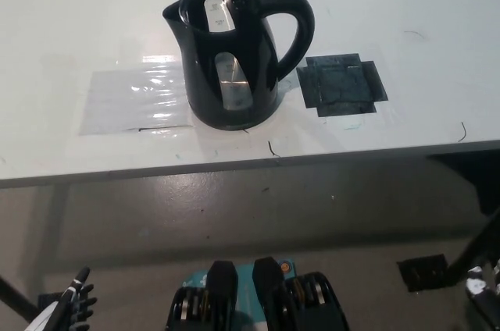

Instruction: The robot uses its right hand to push down on the lid of a kettle kept in the middle of the desk to close it

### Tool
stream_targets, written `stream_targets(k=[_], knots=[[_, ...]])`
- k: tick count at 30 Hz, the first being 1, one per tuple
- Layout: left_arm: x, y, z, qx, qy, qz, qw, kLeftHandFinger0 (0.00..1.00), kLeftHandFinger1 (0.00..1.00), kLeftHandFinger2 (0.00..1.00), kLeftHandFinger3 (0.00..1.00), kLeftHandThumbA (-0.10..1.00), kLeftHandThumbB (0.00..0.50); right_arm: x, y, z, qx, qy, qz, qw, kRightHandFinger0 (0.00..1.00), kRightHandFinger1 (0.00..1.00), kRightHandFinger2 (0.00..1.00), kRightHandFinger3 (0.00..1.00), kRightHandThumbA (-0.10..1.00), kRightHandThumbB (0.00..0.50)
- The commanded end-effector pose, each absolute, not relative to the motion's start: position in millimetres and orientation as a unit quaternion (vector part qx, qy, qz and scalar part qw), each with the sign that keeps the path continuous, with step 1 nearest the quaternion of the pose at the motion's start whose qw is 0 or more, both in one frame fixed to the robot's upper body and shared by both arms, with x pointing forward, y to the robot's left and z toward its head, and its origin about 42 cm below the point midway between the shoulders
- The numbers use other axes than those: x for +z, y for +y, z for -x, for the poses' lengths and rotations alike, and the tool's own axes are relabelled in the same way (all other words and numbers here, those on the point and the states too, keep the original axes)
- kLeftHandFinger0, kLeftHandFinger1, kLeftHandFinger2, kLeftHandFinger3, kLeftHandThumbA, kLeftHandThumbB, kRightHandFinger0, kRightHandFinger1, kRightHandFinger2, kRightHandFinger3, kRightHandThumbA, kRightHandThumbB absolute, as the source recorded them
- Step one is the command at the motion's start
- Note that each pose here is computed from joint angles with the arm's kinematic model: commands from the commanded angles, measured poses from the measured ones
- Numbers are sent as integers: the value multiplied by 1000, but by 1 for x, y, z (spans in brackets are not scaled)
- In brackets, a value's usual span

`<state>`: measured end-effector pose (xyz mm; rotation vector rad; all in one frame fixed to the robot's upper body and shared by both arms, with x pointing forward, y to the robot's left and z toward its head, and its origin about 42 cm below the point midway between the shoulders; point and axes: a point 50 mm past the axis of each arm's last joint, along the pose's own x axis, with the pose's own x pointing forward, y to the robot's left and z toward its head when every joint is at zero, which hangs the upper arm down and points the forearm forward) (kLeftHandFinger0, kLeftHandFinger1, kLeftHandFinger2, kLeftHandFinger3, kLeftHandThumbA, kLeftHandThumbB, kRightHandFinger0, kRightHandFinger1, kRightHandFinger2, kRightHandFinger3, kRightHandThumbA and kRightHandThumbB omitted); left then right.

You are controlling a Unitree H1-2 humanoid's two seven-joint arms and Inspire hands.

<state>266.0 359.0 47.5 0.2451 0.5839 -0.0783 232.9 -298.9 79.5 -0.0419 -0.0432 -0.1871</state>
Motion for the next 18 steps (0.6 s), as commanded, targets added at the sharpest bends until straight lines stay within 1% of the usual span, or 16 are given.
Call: stream_targets(k=[1,2,3,4,6,7,9,10,12,14,15,16,17,18], knots=[[71,380,-269,-29,275,-134,952,1000,1000,1000,1000,1000,104,258,-304,-204,-34,-253,125,959,1000,1000,1000,1000,102,1],[70,380,-268,-29,275,-132,952,1000,1000,1000,1000,1000,107,265,-304,-204,-33,-257,131,957,1000,1000,1000,1000,182,10],[69,380,-266,-29,276,-131,952,1000,1000,1000,1000,1000,107,275,-303,-204,-30,-265,140,954,1000,1000,1000,1000,225,9],[68,379,-266,-27,280,-125,951,1000,1000,1000,1000,1000,111,312,-300,-209,-28,-322,173,930,1000,1000,1000,1000,348,52],[66,380,-263,-26,282,-122,951,1000,1000,1000,1000,1000,113,336,-296,-214,-20,-353,184,917,1000,1000,1000,1000,398,51],[66,380,-261,-25,282,-121,951,1000,1000,1000,1000,1000,112,356,-292,-219,-14,-379,192,905,1000,1000,1000,1000,455,58],[65,382,-259,-26,283,-122,951,1000,1000,1000,1000,1000,111,378,-287,-227,-3,-402,202,893,1000,1000,1000,1000,478,55],[65,382,-258,-26,283,-122,951,1000,1000,1000,1000,1000,114,390,-283,-234,2,-411,199,890,1000,1000,1000,1000,459,58],[63,384,-259,-28,285,-128,950,1000,1000,1000,1000,1000,133,416,-273,-251,9,-422,200,884,1000,1000,1000,1000,477,79],[63,384,-259,-29,285,-132,949,1000,1000,1000,1000,1000,132,426,-267,-262,18,-431,194,881,1000,1000,1000,1000,480,89],[61,383,-257,-30,287,-132,948,1000,1000,1000,1000,1000,140,432,-261,-274,27,-432,185,882,1000,1000,1000,1000,440,100],[60,383,-255,-32,288,-134,948,1000,1000,1000,1000,1000,140,438,-255,-285,35,-433,174,884,1000,1000,1000,1000,424,103],[59,381,-253,-35,290,-135,947,1000,1000,1000,1000,1000,133,440,-252,-290,36,-432,168,885,1000,1000,1000,1000,384,100],[59,381,-252,-35,290,-137,947,1000,1000,1000,1000,1000,140,442,-248,-297,41,-430,157,888,1000,1000,1000,1000,342,101]])
